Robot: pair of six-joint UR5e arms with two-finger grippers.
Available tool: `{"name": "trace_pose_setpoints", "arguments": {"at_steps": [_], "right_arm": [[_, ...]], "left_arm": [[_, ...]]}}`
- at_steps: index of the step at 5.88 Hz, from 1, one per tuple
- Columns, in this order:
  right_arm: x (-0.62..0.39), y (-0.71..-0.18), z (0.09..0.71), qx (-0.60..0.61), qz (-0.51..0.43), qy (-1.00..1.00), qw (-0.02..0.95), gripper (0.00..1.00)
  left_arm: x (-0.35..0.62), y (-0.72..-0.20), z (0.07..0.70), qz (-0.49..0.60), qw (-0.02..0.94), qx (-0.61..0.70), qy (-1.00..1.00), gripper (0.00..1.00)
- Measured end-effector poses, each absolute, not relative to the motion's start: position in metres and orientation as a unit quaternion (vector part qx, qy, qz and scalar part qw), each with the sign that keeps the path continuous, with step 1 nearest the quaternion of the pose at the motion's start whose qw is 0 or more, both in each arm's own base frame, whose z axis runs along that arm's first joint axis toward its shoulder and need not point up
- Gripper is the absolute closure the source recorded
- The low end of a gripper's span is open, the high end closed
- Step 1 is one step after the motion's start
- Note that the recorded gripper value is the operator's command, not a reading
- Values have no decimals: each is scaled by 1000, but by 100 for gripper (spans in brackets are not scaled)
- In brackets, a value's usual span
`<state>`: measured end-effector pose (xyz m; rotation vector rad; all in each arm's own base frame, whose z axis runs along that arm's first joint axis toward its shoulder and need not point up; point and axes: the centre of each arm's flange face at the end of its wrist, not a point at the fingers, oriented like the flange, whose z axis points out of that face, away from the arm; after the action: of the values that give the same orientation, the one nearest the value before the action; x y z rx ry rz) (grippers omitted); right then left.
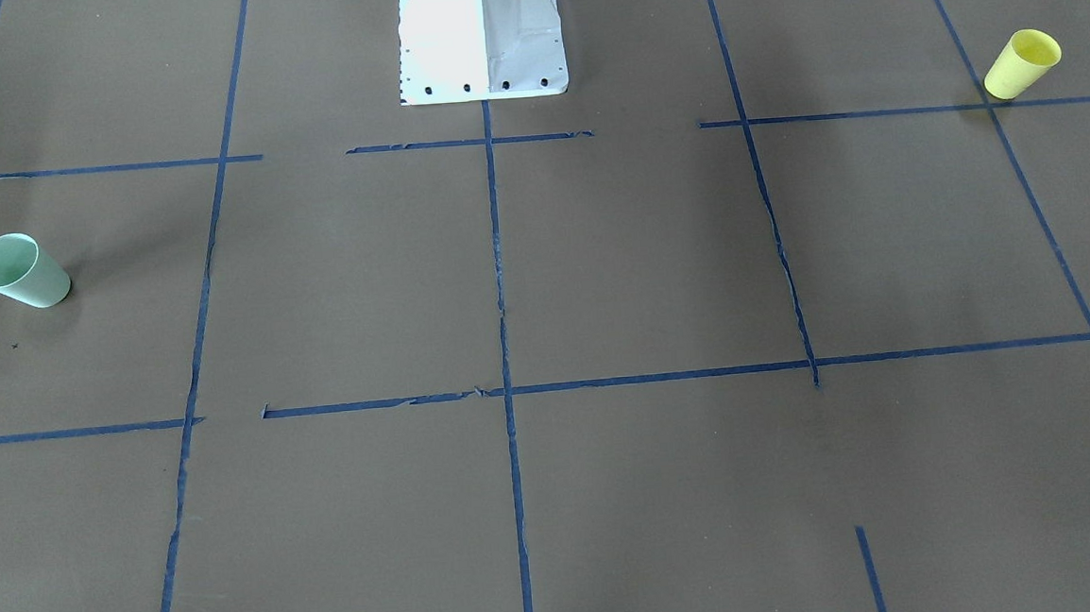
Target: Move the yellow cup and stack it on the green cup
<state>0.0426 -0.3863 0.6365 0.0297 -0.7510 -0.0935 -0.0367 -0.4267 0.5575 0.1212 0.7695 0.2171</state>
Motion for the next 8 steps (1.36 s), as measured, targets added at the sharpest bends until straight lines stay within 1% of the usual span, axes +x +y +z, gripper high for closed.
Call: {"name": "trace_pose_setpoints", "arguments": {"at_steps": [1,2,3,5,6,8], "right_arm": [[43,-386,636,15,-46,-367,929,0],[43,-386,636,16,-46,-367,929,0],[43,-386,635,16,-46,-367,929,0],[42,-386,635,16,-46,-369,928,0],[42,-386,634,16,-46,-374,926,0],[41,-387,633,18,-47,-380,924,0]], "left_arm": [[-37,-443,530,119,916,93,373,0],[-37,-446,514,118,914,110,372,0],[-33,-444,503,87,916,111,376,0],[8,-434,483,-9,919,93,384,0],[45,-429,466,-55,925,89,365,0],[134,-398,437,-168,934,90,303,0]]}}
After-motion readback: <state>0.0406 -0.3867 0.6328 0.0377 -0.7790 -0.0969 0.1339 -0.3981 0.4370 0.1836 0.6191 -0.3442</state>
